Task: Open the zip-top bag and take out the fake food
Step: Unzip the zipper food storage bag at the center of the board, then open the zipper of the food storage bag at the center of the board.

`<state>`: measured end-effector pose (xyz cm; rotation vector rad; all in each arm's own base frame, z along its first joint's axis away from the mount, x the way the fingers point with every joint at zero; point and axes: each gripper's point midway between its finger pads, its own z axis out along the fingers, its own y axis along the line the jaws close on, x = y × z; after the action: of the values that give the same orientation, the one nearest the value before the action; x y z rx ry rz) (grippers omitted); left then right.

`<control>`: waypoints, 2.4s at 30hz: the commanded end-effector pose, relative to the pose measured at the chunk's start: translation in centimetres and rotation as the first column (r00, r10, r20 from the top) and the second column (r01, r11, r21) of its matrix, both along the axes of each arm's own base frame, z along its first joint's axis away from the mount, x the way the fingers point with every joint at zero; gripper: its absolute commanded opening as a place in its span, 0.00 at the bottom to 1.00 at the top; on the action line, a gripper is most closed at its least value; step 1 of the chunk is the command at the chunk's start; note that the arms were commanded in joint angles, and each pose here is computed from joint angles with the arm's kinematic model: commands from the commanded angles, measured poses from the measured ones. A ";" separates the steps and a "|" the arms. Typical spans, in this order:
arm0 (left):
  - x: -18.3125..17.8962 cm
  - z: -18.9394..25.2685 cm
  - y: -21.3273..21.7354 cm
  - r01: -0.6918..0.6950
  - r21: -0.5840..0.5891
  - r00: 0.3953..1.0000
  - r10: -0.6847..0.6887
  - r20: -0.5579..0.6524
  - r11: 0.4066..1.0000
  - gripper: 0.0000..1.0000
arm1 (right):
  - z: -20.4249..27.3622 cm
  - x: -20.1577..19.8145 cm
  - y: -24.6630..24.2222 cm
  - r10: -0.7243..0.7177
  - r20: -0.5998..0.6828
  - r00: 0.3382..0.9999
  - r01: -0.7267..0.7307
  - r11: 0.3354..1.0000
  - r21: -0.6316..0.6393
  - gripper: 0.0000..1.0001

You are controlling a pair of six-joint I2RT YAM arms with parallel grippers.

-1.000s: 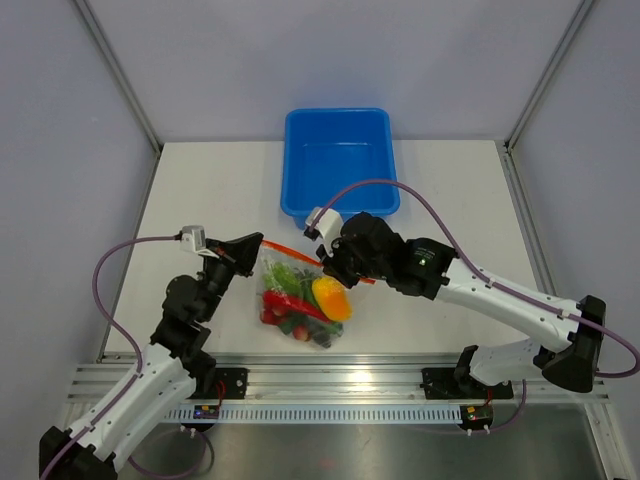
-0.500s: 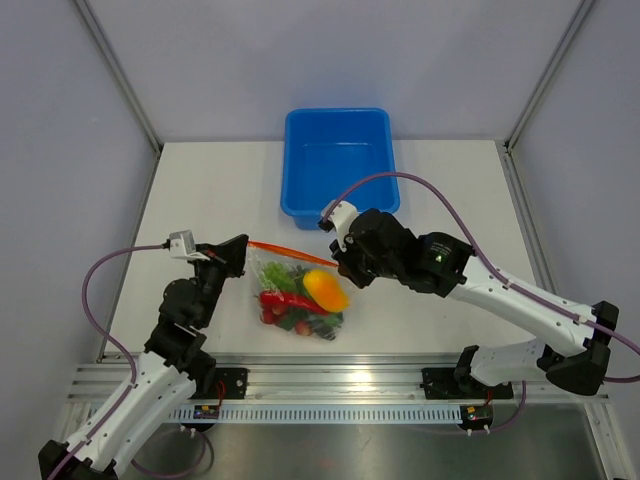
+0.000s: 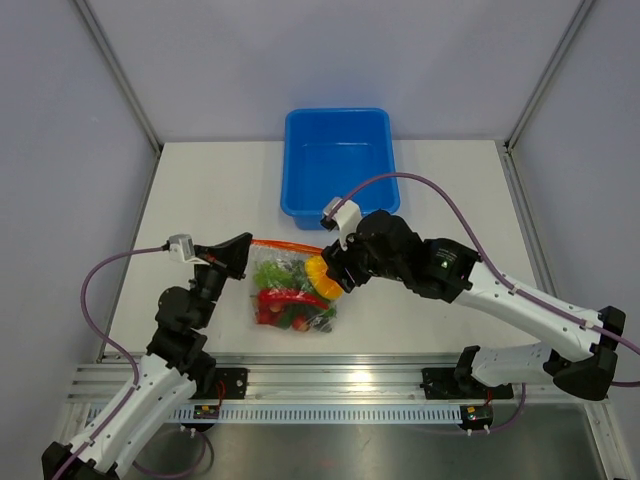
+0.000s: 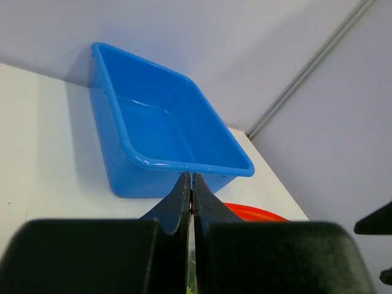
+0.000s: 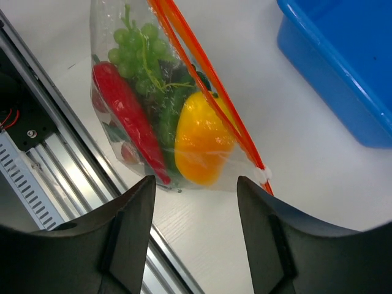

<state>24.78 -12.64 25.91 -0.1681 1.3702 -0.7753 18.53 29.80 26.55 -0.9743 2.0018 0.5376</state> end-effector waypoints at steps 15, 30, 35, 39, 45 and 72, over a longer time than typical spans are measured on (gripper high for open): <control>-2.0 5.0 -2.1 0.142 0.034 0.962 -0.146 0.229 0.989 0.00 | 2.6 1.0 6.4 0.206 0.197 0.959 -0.237 0.960 0.151 0.57; -2.1 5.0 -2.3 0.153 0.034 0.962 -0.157 0.224 0.988 0.00 | 0.0 2.5 8.1 0.189 0.158 0.969 -0.207 0.973 0.102 0.57; -2.1 5.1 -2.3 0.149 0.035 0.962 -0.153 0.224 0.988 0.00 | 0.0 2.5 8.1 0.186 0.156 0.970 -0.204 0.974 0.103 0.42; -2.1 5.2 -2.3 0.151 0.032 0.963 -0.154 0.223 0.988 0.00 | -0.6 2.5 8.2 0.191 0.133 0.972 -0.204 0.975 0.086 0.23; -1.9 5.1 -2.2 0.145 0.033 0.967 -0.149 0.207 0.989 0.00 | -0.7 2.1 8.5 0.207 0.111 0.972 -0.218 0.971 0.098 0.00; -1.3 1.7 8.9 -0.413 -0.145 0.904 0.386 -0.183 0.899 0.99 | 4.9 -0.1 14.1 0.208 -0.200 0.958 -0.108 0.901 0.420 0.00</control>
<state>24.05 -6.77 27.65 -0.4707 1.3767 -0.6117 17.68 42.41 27.13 -0.9676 1.9878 1.0668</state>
